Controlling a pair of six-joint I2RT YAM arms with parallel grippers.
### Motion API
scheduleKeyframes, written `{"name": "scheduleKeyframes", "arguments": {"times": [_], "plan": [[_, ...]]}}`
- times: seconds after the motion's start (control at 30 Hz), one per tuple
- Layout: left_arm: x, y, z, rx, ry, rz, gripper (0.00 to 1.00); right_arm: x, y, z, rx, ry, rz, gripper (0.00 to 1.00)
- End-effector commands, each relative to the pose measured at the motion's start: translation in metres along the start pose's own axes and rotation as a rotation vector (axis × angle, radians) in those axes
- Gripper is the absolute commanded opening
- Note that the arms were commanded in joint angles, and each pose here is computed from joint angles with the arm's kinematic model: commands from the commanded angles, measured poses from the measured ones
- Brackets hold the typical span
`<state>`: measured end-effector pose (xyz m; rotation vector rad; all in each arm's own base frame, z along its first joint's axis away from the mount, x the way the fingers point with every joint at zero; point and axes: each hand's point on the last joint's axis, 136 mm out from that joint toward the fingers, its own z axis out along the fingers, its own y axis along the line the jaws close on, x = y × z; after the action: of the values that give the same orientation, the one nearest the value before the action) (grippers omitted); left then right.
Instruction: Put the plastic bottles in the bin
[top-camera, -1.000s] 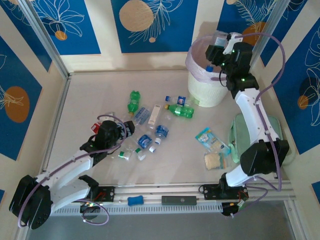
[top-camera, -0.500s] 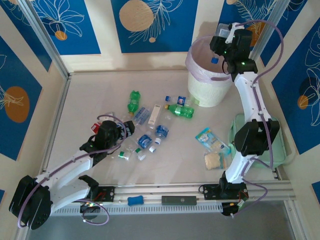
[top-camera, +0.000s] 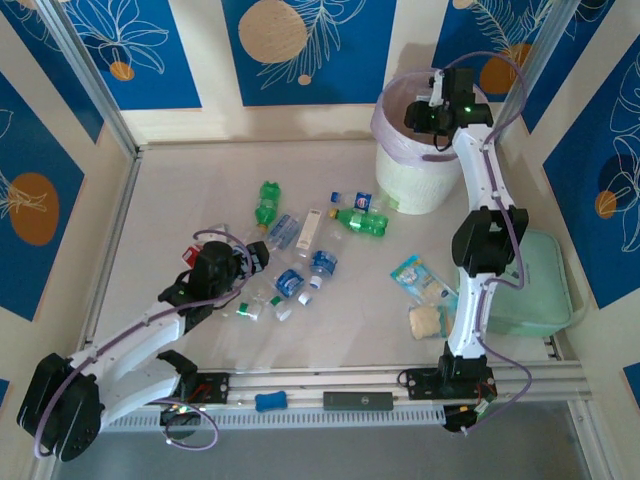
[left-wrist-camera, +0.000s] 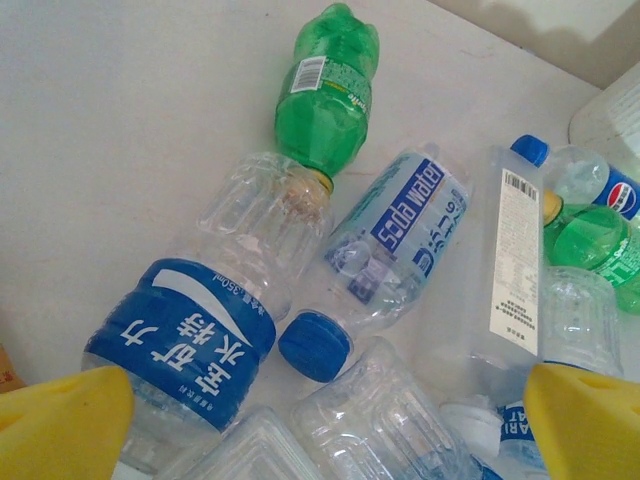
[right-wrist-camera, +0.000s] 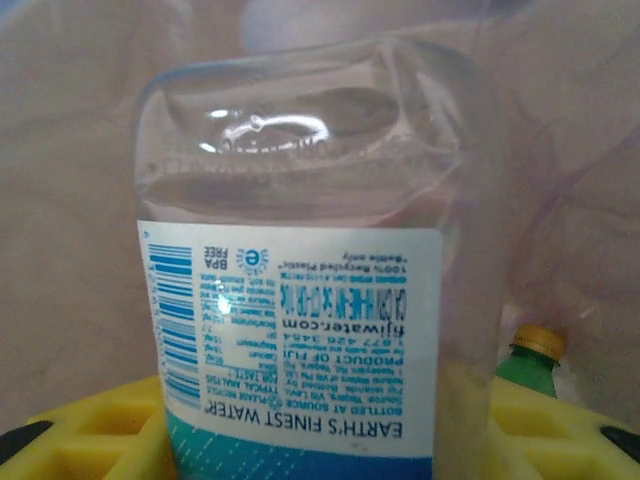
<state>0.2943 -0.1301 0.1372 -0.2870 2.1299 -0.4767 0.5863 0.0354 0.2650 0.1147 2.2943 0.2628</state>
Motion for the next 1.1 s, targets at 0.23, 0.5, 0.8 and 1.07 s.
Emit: {"name": "scheduleKeyframes", "arguments": {"times": [0.23,0.5,0.8,1.07], "plan": [[-0.004,0.007,-0.005,-0.020,-0.011,-0.013,1.00,0.028,-0.003,0.012,0.016,0.158,0.005,0.54],[-0.008,0.004,-0.007,-0.012,-0.021,-0.016,1.00,0.019,-0.001,0.007,0.010,0.133,0.010,0.64],[-0.009,0.002,-0.008,-0.007,-0.018,-0.011,1.00,-0.018,0.012,-0.030,-0.015,0.007,0.021,0.99],[-0.008,0.002,-0.007,-0.005,-0.017,-0.012,1.00,-0.053,0.042,-0.099,-0.082,-0.154,0.043,0.99]]}}
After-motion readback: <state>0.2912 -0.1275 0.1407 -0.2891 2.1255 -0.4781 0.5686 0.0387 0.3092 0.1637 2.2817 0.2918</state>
